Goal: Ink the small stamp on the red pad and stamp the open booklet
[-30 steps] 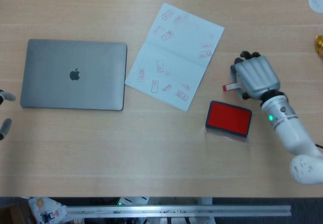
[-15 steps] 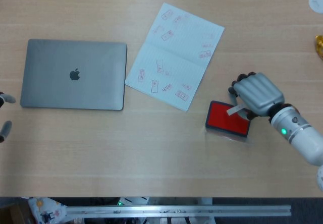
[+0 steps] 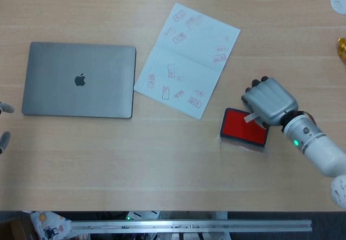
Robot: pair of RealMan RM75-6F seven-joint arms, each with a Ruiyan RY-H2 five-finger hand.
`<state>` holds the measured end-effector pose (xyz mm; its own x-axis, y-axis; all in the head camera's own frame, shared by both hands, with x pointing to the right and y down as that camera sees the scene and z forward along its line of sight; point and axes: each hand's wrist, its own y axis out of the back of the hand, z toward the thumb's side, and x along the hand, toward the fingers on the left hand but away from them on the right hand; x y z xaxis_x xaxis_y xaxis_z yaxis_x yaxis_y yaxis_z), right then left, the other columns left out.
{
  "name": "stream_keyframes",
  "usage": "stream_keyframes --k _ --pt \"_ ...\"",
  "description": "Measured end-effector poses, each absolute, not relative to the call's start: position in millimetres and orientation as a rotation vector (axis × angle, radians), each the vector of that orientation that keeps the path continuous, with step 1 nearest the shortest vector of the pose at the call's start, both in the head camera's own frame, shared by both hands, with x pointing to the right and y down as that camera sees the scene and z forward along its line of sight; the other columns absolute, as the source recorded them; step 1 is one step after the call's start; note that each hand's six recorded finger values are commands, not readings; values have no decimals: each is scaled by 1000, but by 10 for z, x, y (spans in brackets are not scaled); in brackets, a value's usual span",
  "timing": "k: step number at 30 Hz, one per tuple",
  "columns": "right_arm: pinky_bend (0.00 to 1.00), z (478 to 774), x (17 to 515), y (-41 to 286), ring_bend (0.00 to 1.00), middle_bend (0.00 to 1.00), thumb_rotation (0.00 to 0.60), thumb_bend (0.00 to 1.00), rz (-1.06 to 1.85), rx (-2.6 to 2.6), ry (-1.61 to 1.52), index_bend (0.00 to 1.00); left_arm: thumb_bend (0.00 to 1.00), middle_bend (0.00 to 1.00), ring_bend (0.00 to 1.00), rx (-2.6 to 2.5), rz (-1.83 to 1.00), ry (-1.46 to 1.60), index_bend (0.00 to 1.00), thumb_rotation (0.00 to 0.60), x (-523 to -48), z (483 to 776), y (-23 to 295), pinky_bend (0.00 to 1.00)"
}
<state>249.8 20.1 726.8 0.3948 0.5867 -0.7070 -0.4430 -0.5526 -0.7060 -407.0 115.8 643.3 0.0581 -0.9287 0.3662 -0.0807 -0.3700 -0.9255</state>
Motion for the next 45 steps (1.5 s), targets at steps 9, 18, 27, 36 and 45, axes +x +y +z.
stream_keyframes --k 9,18,27,36,45 --pt "317 7356 2430 291 287 477 600 447 1331 -1670 -84 700 301 345 303 -1572 -1410 1051 348 600 -4111 6441 1170 311" --pt "317 7419 2403 335 292 480 600 447 1311 -1640 -72 708 301 345 303 -1577 -1411 1051 348 600 -4118 6460 1182 311" --pt "317 7529 2395 392 292 481 600 447 1303 -1626 -61 711 301 345 303 -1576 -1416 1054 348 600 -4136 6466 1196 311" --pt "317 7587 2399 416 294 484 600 448 1308 -1614 -50 715 300 345 303 -1578 -1418 1053 347 600 -4142 6473 1200 312" --pt "317 7621 2407 438 296 485 600 448 1315 -1610 -40 715 300 345 303 -1577 -1419 1057 347 600 -4154 6474 1202 311"
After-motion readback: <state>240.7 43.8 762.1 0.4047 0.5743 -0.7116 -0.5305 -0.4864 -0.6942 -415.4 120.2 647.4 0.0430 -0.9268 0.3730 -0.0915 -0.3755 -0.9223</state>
